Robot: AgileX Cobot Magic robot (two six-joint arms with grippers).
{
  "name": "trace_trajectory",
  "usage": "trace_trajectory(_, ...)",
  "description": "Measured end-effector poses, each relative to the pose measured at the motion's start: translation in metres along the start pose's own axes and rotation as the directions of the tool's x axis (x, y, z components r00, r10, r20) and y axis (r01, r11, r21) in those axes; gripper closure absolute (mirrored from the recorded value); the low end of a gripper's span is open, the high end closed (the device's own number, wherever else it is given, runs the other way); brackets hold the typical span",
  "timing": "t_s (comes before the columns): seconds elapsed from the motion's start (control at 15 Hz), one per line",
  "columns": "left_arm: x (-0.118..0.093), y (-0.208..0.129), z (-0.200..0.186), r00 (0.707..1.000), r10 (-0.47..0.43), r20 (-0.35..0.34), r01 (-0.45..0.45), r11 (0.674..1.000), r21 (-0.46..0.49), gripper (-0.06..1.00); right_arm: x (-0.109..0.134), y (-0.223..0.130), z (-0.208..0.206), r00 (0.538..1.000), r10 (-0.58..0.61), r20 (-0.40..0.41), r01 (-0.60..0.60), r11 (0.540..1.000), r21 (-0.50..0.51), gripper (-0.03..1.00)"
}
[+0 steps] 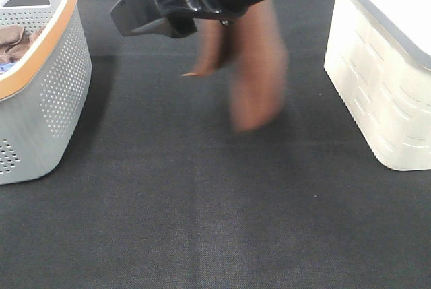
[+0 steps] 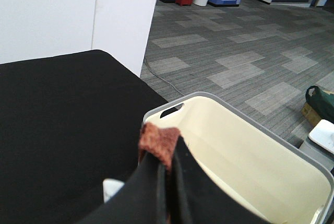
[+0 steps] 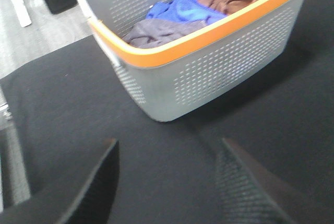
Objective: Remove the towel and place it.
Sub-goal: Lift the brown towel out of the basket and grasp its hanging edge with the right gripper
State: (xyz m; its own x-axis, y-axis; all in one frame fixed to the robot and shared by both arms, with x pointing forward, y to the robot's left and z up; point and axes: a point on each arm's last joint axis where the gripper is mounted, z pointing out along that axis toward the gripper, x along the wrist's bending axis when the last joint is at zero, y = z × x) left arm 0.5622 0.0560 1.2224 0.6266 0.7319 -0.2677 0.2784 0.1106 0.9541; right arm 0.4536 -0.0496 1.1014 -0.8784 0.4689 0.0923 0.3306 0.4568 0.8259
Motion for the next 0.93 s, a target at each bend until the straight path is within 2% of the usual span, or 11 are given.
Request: trace_trajectory(0.93,0.0011,-0.0011,0.0011,0.999,0.035,-0.008,-0.035,0.999,0.005,0.94,-0.0074,-0.0018,0.0101,0.999,-0.016,0.049,0.017,1.0,-0.006,0.43)
